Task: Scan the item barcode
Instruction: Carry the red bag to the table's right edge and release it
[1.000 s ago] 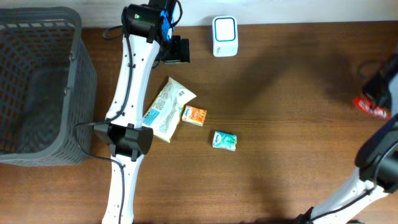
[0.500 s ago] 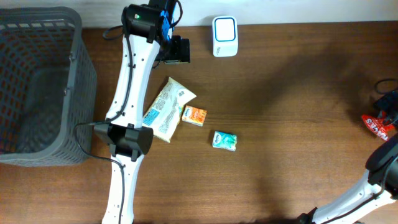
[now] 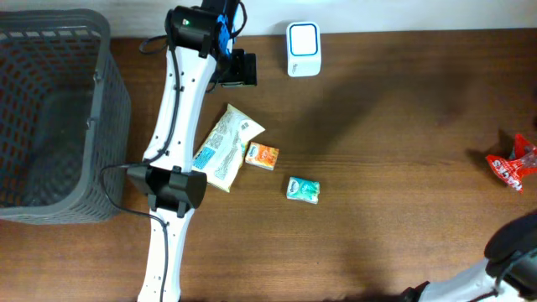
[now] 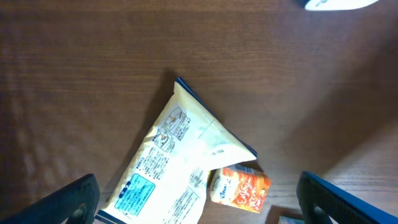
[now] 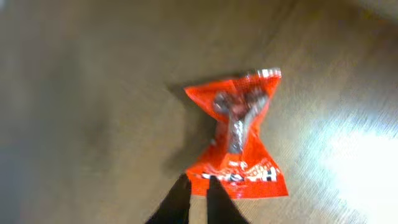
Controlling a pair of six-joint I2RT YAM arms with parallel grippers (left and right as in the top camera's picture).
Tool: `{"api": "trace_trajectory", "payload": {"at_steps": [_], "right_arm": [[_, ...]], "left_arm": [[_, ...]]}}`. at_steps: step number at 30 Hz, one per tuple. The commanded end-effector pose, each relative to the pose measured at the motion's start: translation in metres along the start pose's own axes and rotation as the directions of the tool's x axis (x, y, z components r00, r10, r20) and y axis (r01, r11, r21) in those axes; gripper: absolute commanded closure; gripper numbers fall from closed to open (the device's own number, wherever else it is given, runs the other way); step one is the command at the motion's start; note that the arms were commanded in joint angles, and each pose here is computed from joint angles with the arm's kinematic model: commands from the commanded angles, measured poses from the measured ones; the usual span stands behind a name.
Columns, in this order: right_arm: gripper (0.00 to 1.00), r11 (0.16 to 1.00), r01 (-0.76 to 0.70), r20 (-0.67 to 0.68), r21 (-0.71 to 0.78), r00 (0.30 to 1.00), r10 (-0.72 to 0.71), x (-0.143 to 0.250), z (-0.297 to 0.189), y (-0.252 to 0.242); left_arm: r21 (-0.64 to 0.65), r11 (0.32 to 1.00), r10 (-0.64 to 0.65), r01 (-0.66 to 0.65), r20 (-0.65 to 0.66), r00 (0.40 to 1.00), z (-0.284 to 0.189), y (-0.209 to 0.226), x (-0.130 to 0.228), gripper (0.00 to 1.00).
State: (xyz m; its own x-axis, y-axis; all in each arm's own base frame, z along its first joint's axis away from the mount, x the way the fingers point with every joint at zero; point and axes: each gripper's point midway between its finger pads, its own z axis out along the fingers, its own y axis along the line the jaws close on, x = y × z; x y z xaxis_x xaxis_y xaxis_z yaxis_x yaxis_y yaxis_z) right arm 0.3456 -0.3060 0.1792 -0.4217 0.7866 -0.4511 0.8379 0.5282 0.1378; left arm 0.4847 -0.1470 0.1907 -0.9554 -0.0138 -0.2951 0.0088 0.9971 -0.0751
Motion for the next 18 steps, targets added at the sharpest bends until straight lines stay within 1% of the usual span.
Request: {"api": "trace_trajectory", "payload": {"at_steps": [1, 7, 10, 13, 16, 18], "right_arm": [[0.93, 0.992, 0.004, -0.116, 0.125, 0.993, 0.011, 0.031, 0.054, -0.027], [0.92, 0.985, 0.025, -0.226, 0.172, 0.974, 0.015, 0.063, 0.109, -0.039], [0.92, 0.969, 0.051, -0.271, 0.241, 0.962, 0.016, 0.077, 0.127, -0.054], [0.92, 0.95, 0.078, -0.297, 0.301, 0.955, 0.016, 0.085, 0.136, -0.067], [0.92, 0.952, 0.077, -0.303, 0.298, 0.953, 0.018, 0.084, 0.129, -0.066], [0.96, 0.958, 0.068, -0.295, 0.279, 0.955, 0.018, 0.076, 0.115, -0.06]], "left_arm": [[-0.018, 1.0, -0.003, 0.002, -0.037, 0.999, 0.011, 0.001, 0.006, 0.01], [-0.017, 1.0, -0.003, 0.002, -0.033, 0.999, 0.011, 0.001, 0.005, 0.01], [-0.017, 1.0, -0.003, 0.002, -0.033, 0.999, 0.011, 0.001, 0.005, 0.01], [-0.016, 1.0, -0.003, 0.002, -0.03, 1.0, 0.011, 0.001, 0.004, 0.01], [-0.016, 1.0, -0.003, 0.002, -0.029, 1.0, 0.011, 0.001, 0.004, 0.0], [-0.016, 1.0, -0.003, 0.002, -0.029, 1.0, 0.011, 0.001, 0.004, 0.01]]}}
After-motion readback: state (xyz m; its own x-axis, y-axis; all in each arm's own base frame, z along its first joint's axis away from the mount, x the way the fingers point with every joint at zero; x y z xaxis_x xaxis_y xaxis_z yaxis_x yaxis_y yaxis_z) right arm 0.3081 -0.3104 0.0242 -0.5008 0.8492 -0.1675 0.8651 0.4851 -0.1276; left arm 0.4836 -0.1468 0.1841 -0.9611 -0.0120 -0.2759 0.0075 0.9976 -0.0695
